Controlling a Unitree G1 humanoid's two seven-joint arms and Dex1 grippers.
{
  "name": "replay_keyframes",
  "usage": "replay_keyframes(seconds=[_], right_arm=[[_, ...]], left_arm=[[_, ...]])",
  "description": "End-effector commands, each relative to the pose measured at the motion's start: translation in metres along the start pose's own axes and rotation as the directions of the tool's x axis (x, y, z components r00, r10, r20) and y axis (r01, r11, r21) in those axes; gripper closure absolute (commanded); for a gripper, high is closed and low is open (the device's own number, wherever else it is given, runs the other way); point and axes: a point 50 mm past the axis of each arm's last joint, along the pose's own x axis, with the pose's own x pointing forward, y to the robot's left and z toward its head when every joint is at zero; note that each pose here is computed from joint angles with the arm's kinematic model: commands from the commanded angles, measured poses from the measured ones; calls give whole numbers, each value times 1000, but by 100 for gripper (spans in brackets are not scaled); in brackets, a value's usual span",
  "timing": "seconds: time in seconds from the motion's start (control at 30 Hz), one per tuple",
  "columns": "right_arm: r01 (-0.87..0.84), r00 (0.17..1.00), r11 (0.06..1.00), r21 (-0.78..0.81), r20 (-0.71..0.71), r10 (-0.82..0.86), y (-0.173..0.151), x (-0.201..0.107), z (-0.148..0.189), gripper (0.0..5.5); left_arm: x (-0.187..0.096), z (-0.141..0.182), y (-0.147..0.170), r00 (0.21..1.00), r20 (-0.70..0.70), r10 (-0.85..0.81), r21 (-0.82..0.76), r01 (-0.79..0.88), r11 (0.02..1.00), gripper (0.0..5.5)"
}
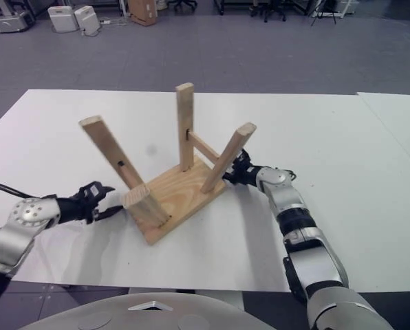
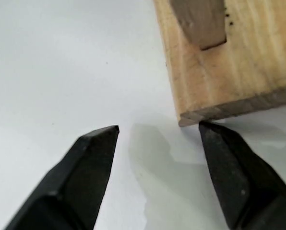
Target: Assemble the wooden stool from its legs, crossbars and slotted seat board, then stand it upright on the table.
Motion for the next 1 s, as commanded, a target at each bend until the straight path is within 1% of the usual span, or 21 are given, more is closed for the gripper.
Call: replay_keyframes(seconds=[0.03,0.07,0.1,0.17,0.2,0.23,0.27,0.33,0.4,0.47,0.53,0.6,0.67,0.77,0.83,0.9,1.0], right_arm=[[-63,998,998,-14,-24,63,24,-25,-25,250],[-2,1000,1000,-15,-21,2,22,-33,-24,250],[69,997,997,-19,-37,-70,20,-44,-26,250],[237,971,972,3,-38,-236,15,-66,-28,250],[302,953,953,18,-33,-301,16,-77,-28,250],[330,944,944,31,-39,-328,25,-87,-31,250],[331,943,942,48,-53,-329,38,-95,-35,250],[300,953,948,108,-88,-291,64,-103,-45,250],[256,965,954,153,-101,-243,83,-100,-51,250],[207,978,961,181,-77,-196,93,-96,-45,250],[167,986,966,198,-30,-165,95,-89,-34,250],[121,991,972,201,23,-128,97,-84,-20,250],[16,991,973,230,126,-46,104,-83,4,250],[-176,953,955,240,283,104,119,-93,46,250],[-256,930,942,218,321,179,121,-104,64,250],[-279,921,939,199,333,203,118,-113,74,250],[-272,916,949,162,347,203,107,-126,87,250]], left_arm=[[56,16,12,976,138,168,-242,-132,961,244],[55,13,14,966,138,220,-270,-177,946,244],[47,6,19,942,133,309,-264,-267,927,244],[20,-12,28,868,114,483,-320,-428,845,244],[6,-18,28,837,100,539,-337,-481,809,244],[-4,-24,20,835,74,545,-311,-500,808,244],[-9,-27,6,856,50,514,-273,-483,832,244],[-10,-26,-26,904,37,427,-251,-405,879,244],[2,-18,-52,943,53,329,-246,-307,920,244],[13,-6,-67,966,76,246,-231,-223,947,244],[21,15,-76,970,153,189,-280,-141,950,244],[23,34,-85,967,217,129,-309,-57,949,244],[17,52,-86,956,278,96,-313,-5,950,244],[1,79,-72,920,373,120,-327,9,945,244],[-14,97,-70,888,449,99,-287,38,957,244],[-26,110,-69,862,502,75,-248,61,967,244],[-40,116,-61,857,513,59,-215,62,975,244]])
